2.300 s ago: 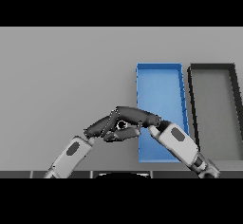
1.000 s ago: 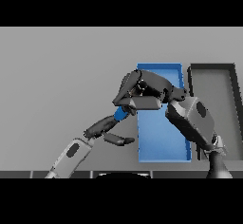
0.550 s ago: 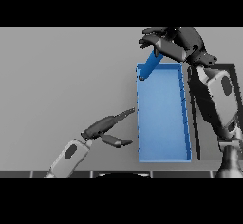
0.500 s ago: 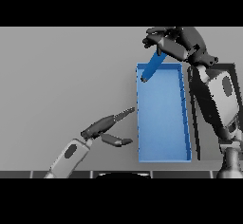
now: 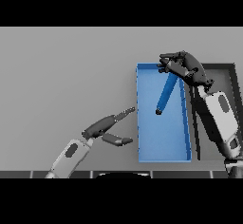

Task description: Pick up the blue pipe and place it into the blue bin.

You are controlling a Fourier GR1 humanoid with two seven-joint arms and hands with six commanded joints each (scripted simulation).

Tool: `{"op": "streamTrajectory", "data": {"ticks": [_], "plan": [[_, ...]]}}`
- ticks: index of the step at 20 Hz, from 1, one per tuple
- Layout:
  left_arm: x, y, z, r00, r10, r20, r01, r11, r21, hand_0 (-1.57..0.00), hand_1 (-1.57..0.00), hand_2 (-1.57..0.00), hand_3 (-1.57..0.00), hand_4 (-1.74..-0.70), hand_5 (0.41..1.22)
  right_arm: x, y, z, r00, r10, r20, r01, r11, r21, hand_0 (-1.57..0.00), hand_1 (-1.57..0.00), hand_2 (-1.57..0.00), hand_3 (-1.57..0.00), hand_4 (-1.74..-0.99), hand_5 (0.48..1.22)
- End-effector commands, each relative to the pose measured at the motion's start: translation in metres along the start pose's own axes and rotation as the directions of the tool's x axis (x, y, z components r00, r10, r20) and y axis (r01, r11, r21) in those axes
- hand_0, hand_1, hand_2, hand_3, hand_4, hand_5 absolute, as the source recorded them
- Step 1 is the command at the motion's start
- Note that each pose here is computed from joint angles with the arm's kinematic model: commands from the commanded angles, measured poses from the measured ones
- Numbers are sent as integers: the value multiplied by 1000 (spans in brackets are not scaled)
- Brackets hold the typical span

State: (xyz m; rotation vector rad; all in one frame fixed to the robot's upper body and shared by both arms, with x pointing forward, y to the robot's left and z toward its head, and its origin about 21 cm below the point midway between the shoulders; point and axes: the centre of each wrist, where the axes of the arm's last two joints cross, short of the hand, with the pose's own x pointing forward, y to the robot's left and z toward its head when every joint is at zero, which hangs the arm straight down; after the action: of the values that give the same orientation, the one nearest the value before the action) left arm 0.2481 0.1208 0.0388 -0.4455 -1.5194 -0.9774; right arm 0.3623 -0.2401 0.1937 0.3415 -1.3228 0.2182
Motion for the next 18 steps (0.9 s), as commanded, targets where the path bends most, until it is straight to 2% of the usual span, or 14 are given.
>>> {"op": "streamTrajectory", "data": {"ticks": [1, 2, 6, 7, 8, 10, 11, 12, 13, 14, 16, 17, 18], "plan": [[0, -3, -1, 1000, -5, 1, 5, 1000, -4, 1, 1, 1, 1, -883, 464, -8, -2, 0, 999, 10, -39, -11, 1000, -11, -1571, -1571, -1571, -1571, -1741, 1120], [3, 1, -2, 1000, -8, -2, 8, 1000, 3, 1, 1, 1, 1, -881, 463, -20, -4, 2, 996, 9, -94, -11, 1000, -23, -1571, -1571, -1571, -1571, -1741, 1122], [2, 1, -1, 1000, 1, -5, -1, 1000, 6, 1, 1, 1, 1, -884, 460, -64, -8, 5, 965, 8, -262, -25, 998, -61, -1571, -1571, -1571, -1571, -1591, 1114], [3, 5, 0, 1000, -5, -10, 5, 1000, 9, 1, 1, 1, 1, -885, 457, -72, -8, 4, 952, 17, -306, -39, 997, -65, -1571, -1571, -1571, -1330, -1599, 1110], [4, 0, -2, 1000, -3, -14, 3, 1000, 4, 1, 1, 1, 1, -886, 455, -78, -12, 3, 935, 4, -356, -39, 995, -89, -1563, -1459, -1393, -1122, -1547, 1133], [3, -4, -6, 1000, 1, -27, -1, 1000, 2, 1, 1, 1, 1, -885, 454, -83, -13, -3, 907, -17, -422, -31, 994, -108, -1045, -933, -891, -718, -1455, 1164], [3, 2, -2, 1000, -5, -9, 5, 1000, 8, 1, 1, 1, 1, -885, 453, -86, -10, -5, 892, -17, -451, -37, 993, -110, -836, -746, -712, -574, -1392, 1176], [2, 2, -1, 1000, -5, -10, 5, 1000, 6, 1, 1, 1, 1, -886, 454, -87, -14, -2, 881, -18, -473, -40, 993, -113, -668, -597, -570, -459, -1338, 1157], [2, 1, -1, 1000, -4, -8, 4, 1000, 6, 1, 1, 1, 1, -888, 453, -88, -14, -2, 875, -7, -483, -50, 993, -104, -534, -477, -456, -367, -1285, 1141], [2, 2, 0, 1000, -4, -9, 4, 1000, 7, 1, 1, 1, 1, -889, 453, -91, -14, -3, 865, 19, -502, -72, 994, -88, -427, -382, -364, -293, -1242, 1081], [5, 2, -1, 1000, -2, -4, 2, 1000, 9, 1, 1, 1, 1, -893, 454, -89, -9, -4, 851, 188, -491, -223, 975, -15, -273, -244, -233, -187, -1179, 975], [5, 3, -2, 1000, 1, -4, -1, 1000, 9, 1, 1, 1, 1, -895, 453, -90, -8, -6, 844, 244, -478, -276, 961, 4, -218, -195, -186, -150, -1165, 924], [4, 1, -1, 1000, 3, -6, -3, 1000, 4, 1, 1, 1, 1, -896, 451, -96, -8, -8, 814, 294, -501, -320, 947, 34, -174, -156, -149, -120, -1149, 887]]}}
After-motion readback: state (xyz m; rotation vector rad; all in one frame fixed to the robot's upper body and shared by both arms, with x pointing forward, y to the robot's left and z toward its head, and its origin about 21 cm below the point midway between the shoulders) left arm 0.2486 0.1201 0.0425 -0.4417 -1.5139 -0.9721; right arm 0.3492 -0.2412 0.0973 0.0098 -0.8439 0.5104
